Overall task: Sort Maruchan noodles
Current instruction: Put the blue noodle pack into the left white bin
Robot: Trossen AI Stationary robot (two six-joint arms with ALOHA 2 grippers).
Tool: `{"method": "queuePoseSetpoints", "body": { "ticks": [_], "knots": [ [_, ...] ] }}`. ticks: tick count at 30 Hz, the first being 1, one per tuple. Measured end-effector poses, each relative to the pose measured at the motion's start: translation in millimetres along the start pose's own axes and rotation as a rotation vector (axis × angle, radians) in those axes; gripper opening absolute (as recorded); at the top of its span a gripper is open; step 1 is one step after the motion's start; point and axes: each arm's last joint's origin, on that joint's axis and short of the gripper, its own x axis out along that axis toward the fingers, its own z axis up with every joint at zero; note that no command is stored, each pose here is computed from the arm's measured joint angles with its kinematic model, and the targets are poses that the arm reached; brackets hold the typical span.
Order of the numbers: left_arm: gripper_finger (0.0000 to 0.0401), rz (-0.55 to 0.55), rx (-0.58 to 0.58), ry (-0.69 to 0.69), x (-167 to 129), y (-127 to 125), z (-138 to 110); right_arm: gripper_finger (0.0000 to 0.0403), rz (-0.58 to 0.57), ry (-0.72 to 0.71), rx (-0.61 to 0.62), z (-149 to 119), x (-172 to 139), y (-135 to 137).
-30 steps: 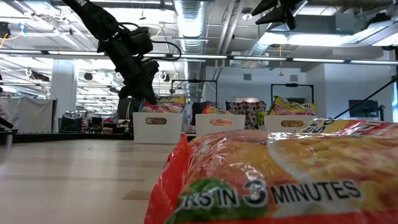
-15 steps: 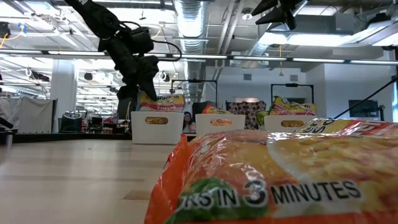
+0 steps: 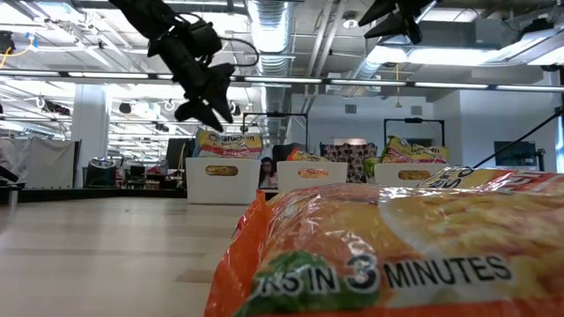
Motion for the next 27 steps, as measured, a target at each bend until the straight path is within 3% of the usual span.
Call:
{"method": "queuePoseSetpoints", "body": {
  "ticks": [6,17,23,27],
  "knots": [
    [0.0174,-0.084,-0.004,-0.075,-1,-13,9,0.0175,-0.005,0.016,0.000,-2,0,-1],
    [0.0174,-0.043,-0.024,0.036,41,-23,-3,0.0175,-0.006,0.016,-0.002,-2,0,-1],
    [0.0174,-0.116,-0.038,0.089,47,-31,-9,0.0175,-0.006,0.016,-0.002,-2,0,-1],
    [0.0174,-0.099,-0.025,0.093,48,-35,-10,0.0175,-0.006,0.017,-0.026,-2,0,-1]
  ]
}}
